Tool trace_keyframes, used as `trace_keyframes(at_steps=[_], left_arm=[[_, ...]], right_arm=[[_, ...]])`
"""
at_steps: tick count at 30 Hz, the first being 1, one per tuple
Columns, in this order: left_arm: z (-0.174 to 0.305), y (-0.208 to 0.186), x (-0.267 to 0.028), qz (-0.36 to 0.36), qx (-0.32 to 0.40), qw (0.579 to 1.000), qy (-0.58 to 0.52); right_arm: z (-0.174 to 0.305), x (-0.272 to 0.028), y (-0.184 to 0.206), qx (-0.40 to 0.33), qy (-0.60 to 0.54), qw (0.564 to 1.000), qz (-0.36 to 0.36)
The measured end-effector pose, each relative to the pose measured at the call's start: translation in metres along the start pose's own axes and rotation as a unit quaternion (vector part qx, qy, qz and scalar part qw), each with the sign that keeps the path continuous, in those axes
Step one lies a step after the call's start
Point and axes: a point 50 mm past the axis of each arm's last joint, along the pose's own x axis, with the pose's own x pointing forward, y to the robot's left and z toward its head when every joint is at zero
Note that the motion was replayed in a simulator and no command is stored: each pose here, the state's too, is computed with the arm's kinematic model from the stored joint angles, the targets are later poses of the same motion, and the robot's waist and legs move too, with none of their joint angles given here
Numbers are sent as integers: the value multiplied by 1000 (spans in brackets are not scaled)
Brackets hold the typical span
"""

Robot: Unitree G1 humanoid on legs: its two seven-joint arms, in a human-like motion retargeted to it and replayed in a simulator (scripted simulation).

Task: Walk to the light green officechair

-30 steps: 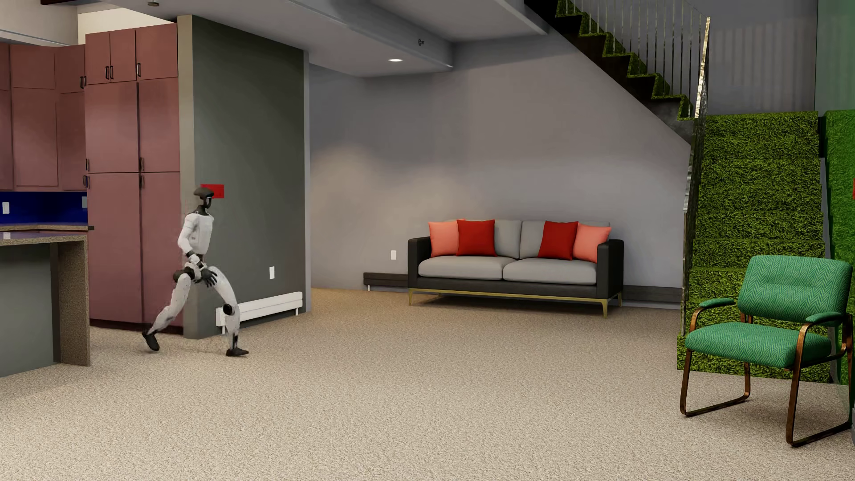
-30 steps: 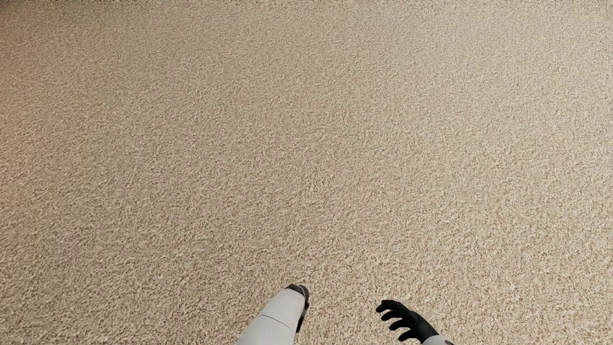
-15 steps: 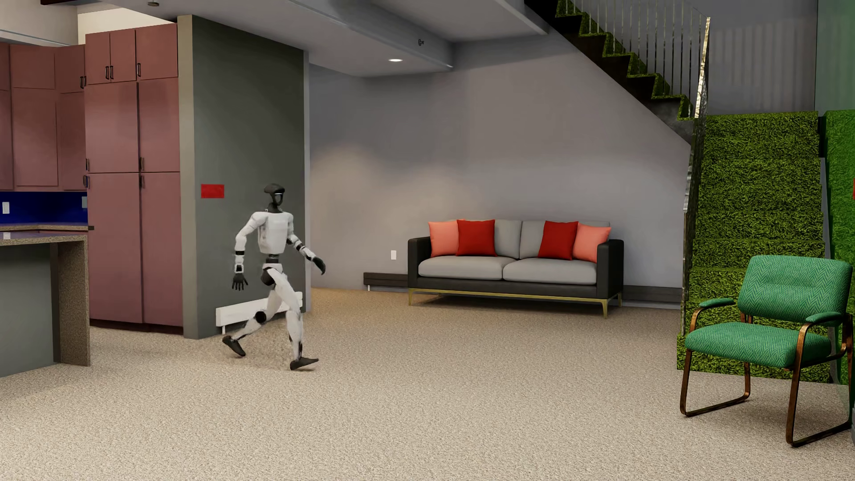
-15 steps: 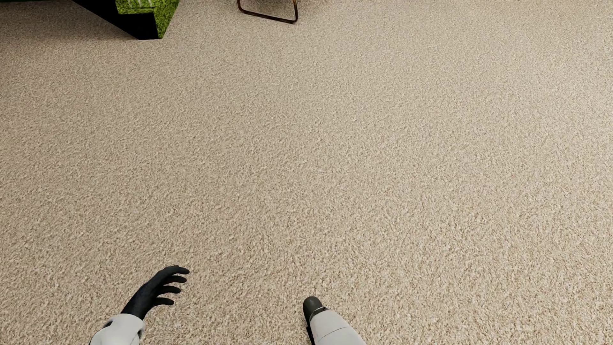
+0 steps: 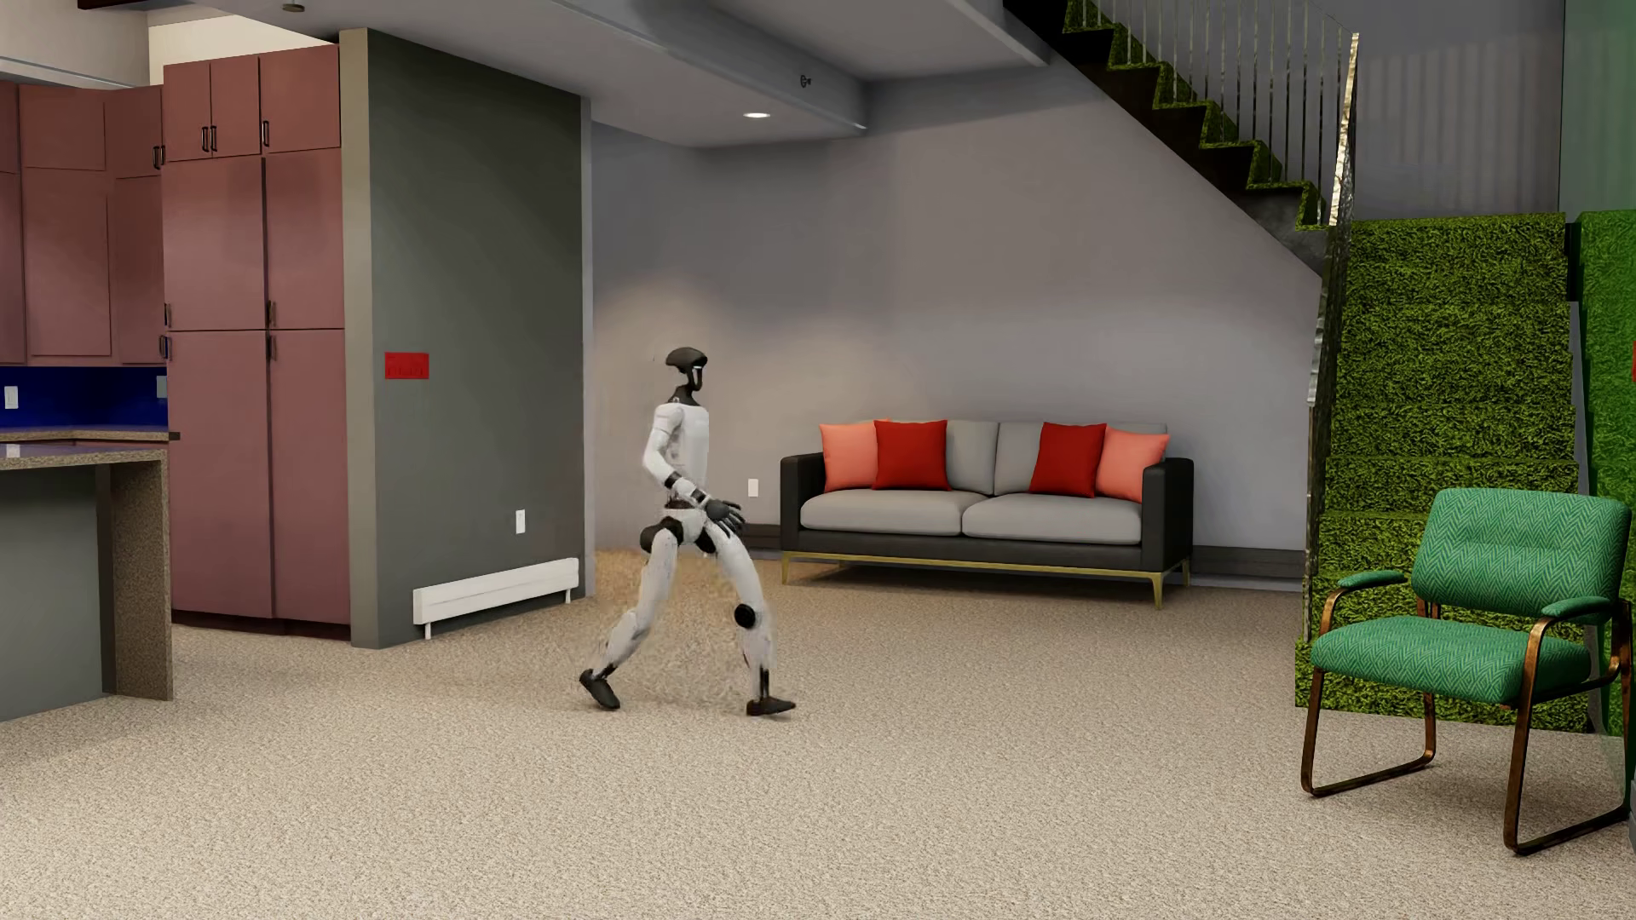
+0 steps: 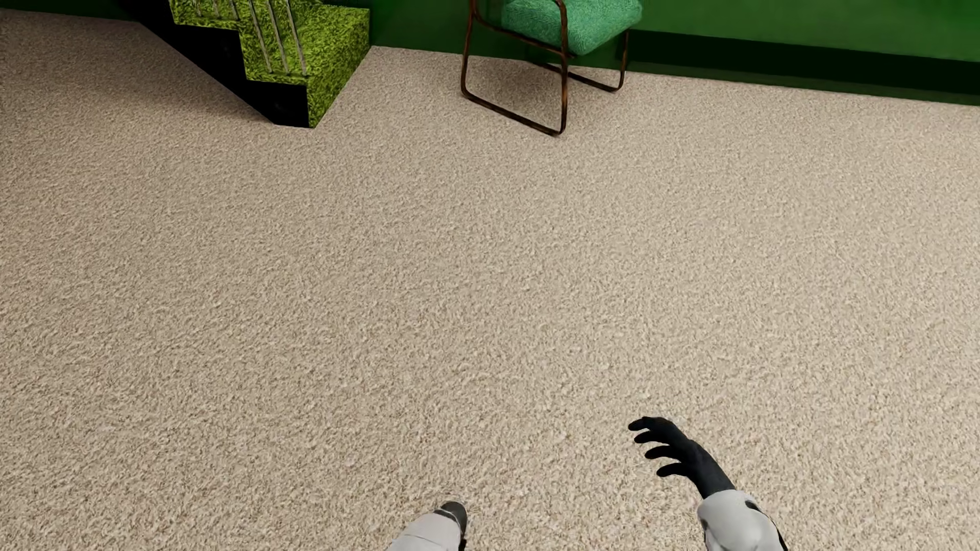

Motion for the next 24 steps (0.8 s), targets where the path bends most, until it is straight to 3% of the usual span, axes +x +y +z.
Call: trace_keyframes(at_steps=[3, 6, 7, 8, 9, 13, 15, 17, 19, 22, 24], left_arm=[[-15, 9, -1, 8, 10, 999, 38], [53, 11, 7, 10, 15, 997, -71], [91, 13, 5, 16, -3, 991, -135], [124, 22, -3, 28, -14, 979, -201], [161, 30, -15, 38, -12, 963, -265], [268, 82, -92, 111, -25, 867, -486], [280, 104, -114, 143, -41, 839, -524], [263, 106, -101, 146, -62, 854, -495], [236, 80, -63, 106, -62, 900, -418], [193, 36, -16, 42, 10, 958, -285], [142, 20, 0, 21, 28, 979, -202]], right_arm=[[-33, -12, 20, 25, 62, 998, 17], [-90, -40, 86, -23, 187, 972, 144], [-107, -59, 96, -10, 221, 963, 153], [-133, -86, 109, 2, 285, 944, 165], [-150, -112, 125, -49, 317, 919, 228], [-188, -199, 146, -77, 413, 854, 307], [-195, -221, 146, -79, 435, 839, 319], [-201, -240, 144, -68, 463, 827, 313], [-204, -240, 143, -76, 470, 822, 314], [-178, -162, 131, -66, 384, 883, 262], [-143, -103, 119, -50, 295, 928, 220]])
